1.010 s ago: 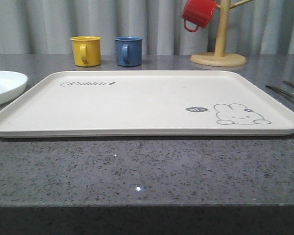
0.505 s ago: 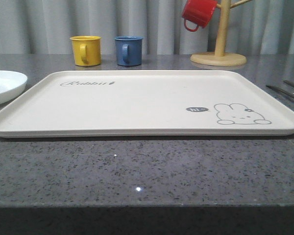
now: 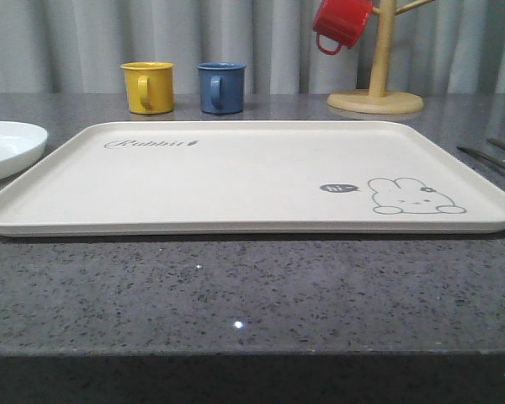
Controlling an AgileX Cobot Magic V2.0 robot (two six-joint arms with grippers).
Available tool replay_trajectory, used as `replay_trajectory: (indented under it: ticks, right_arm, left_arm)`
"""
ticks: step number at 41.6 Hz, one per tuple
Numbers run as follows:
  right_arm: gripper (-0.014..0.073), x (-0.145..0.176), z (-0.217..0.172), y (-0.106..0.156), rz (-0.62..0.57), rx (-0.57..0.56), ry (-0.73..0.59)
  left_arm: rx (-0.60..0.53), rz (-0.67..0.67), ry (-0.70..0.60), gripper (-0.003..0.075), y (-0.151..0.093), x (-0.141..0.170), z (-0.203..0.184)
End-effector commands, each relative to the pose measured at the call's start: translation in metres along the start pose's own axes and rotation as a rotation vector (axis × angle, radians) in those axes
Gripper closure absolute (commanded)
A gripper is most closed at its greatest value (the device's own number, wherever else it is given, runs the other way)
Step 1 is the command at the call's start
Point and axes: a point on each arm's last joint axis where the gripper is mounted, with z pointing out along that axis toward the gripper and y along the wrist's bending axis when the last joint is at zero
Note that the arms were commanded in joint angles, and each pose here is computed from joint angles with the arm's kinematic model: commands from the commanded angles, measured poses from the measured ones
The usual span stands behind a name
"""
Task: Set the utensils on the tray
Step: 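Lower the left gripper toward the white plate's rim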
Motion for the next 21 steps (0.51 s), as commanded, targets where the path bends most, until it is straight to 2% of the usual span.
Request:
replay_trajectory:
  ticks: [1, 17, 21]
  right_arm:
    - [0.0664, -0.013, 0.010, 0.000, -0.007, 0.002, -0.014]
    - [0.0657, -0.007, 0.035, -0.001, -0.004, 0.007, 0.105]
    - [0.0573, -0.006, 0.035, -0.001, -0.004, 0.007, 0.111]
  left_arm:
    - [-0.001, 0.003, -0.004, 0.0738, 0.001, -0.010, 0.011]
    - [0.007, 0.003, 0.090, 0.0738, 0.000, -0.003, 0.031]
    - [0.008, 0.002, 0.100, 0.0700, 0.000, -0.003, 0.034]
